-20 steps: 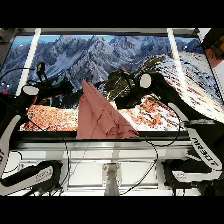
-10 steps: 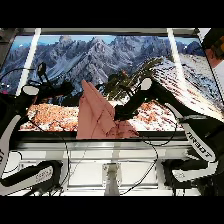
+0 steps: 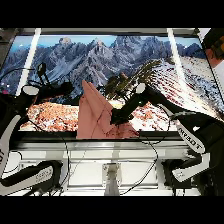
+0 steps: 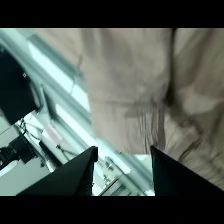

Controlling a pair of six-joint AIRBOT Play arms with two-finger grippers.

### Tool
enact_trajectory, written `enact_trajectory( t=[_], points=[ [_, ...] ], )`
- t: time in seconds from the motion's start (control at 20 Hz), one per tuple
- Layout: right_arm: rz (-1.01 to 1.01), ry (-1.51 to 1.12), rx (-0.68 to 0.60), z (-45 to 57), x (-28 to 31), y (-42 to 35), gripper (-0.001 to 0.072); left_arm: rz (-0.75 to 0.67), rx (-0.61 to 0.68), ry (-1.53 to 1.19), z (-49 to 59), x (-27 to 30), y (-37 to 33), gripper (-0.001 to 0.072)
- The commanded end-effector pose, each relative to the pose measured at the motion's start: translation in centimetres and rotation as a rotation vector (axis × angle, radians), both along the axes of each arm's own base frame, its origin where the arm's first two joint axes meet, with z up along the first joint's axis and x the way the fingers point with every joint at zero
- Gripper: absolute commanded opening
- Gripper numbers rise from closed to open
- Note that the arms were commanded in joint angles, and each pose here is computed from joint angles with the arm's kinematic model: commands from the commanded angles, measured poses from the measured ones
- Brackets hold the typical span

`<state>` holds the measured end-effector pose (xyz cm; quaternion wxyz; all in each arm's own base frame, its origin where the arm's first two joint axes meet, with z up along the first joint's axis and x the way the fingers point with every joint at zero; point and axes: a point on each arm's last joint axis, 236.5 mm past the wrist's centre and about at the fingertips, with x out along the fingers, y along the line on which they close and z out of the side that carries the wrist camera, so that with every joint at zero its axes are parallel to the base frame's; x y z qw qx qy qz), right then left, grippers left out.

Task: Fold the clothes and pants, and hang the long-sleeved shirts on hangers.

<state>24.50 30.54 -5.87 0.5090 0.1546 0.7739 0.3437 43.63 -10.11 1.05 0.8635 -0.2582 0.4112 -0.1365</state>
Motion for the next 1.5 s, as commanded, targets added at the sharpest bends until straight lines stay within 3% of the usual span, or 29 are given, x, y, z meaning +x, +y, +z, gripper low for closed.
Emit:
enact_trajectory(
  t=[0.0, 0.45, 0.6, 0.7, 0.8, 0.85, 1.0, 1.25, 1.45],
  points=[
    [-0.003, -0.027, -0.031, -1.6, 0.6, -0.2, 0.0397, 0.001, 0.000, 0.000, 0.0, 0.0, 0.1, 0.0012],
    [0.001, -0.019, -0.063, -2.7, 1.0, -1.2, 0.0397, -0.002, -0.001, 0.003, 0.0, -0.1, 0.0, 0.0013],
    [0.017, 0.010, 0.016, -1.6, -0.2, 1.0, 0.0363, -0.002, -0.001, 0.003, 0.0, -0.1, 0.0, 0.0013],
    [0.024, 0.017, 0.031, -1.2, -0.7, 1.7, 0.0307, -0.002, -0.001, 0.003, 0.0, -0.1, 0.0, 0.0013],
    [0.028, 0.024, 0.032, -1.2, -0.9, 1.9, 0.0081, -0.002, -0.001, 0.003, 0.0, -0.1, 0.0, 0.0013],
    [0.029, 0.025, 0.033, -1.1, -0.9, 1.9, 0.0017, -0.002, -0.001, 0.003, 0.0, -0.1, 0.0, 0.0012],
    [0.000, 0.019, 0.028, -0.1, -0.1, 1.7, 0.0015, -0.002, -0.001, 0.003, 0.0, -0.1, 0.0, 0.0013],
    [-0.178, -0.278, -0.170, 2.7, 12.4, -7.5, 0.0014, -0.002, -0.001, 0.003, 0.0, -0.1, 0.0, 0.0012],
    [-0.506, -0.607, -0.219, 5.9, 24.9, -15.8, 0.0014, -0.008, -0.001, 0.003, -0.1, -0.1, -0.3, 0.0013]
  ],
)
